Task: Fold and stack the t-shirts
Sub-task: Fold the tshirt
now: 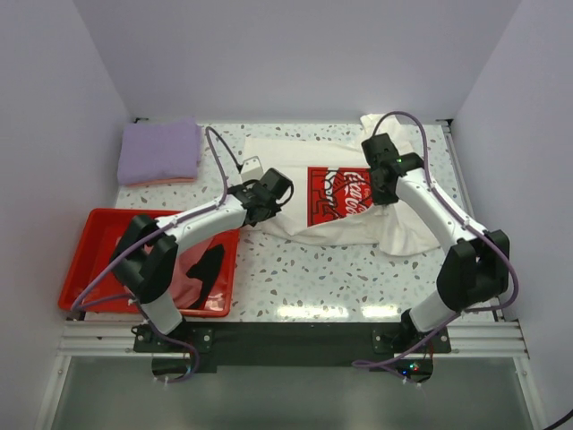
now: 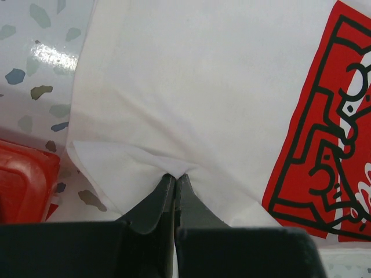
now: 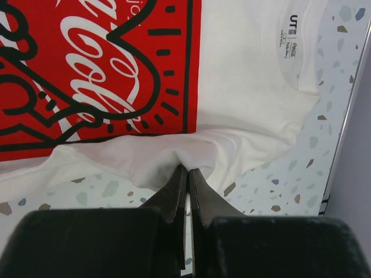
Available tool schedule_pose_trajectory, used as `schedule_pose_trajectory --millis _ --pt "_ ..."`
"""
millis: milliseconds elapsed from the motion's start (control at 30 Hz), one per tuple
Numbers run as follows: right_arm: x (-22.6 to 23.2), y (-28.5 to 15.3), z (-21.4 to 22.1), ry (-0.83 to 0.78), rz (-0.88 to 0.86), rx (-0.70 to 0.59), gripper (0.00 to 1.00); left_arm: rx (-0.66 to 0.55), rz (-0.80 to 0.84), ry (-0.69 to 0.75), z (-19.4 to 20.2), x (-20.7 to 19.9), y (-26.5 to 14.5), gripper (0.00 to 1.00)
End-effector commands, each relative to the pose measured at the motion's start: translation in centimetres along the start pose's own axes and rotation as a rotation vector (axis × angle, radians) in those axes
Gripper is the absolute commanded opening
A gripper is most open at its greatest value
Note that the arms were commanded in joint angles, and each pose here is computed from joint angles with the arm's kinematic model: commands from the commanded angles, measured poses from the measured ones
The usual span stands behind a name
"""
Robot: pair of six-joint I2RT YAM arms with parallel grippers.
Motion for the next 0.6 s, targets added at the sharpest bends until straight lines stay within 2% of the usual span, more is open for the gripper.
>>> schedule_pose_trajectory --millis 0,200,433,567 --pt "-0.6 -0.1 -2.6 0.015 0.018 -0.067 0.0 -0.046 0.002 0.004 -2.2 -0.8 0.4 0.0" --pt "-1.2 1.0 -3.8 0.047 0.009 -0.076 0.0 -0.049 -0.025 0.01 -3.7 -0.6 2.0 0.0" --pt "-0.6 2.5 -5.2 0.009 -0.016 -0.087 0.0 -0.007 -0.074 0.05 -4.3 -0.3 4.6 0.0" --pt "-0.1 3.7 -6.4 -0.026 -0.025 -0.089 0.0 0.011 -0.097 0.048 -4.5 0.5 5.6 0.06"
Point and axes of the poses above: each gripper's point midway between its finger pads, its own y axis out along the fingers, its own x axis along the line the jaws close on, z = x × y, the point moved 4 cm from there along -y, back along the fingers, and after that the axes turned 3 degrees about y, right-handed, at the moved point
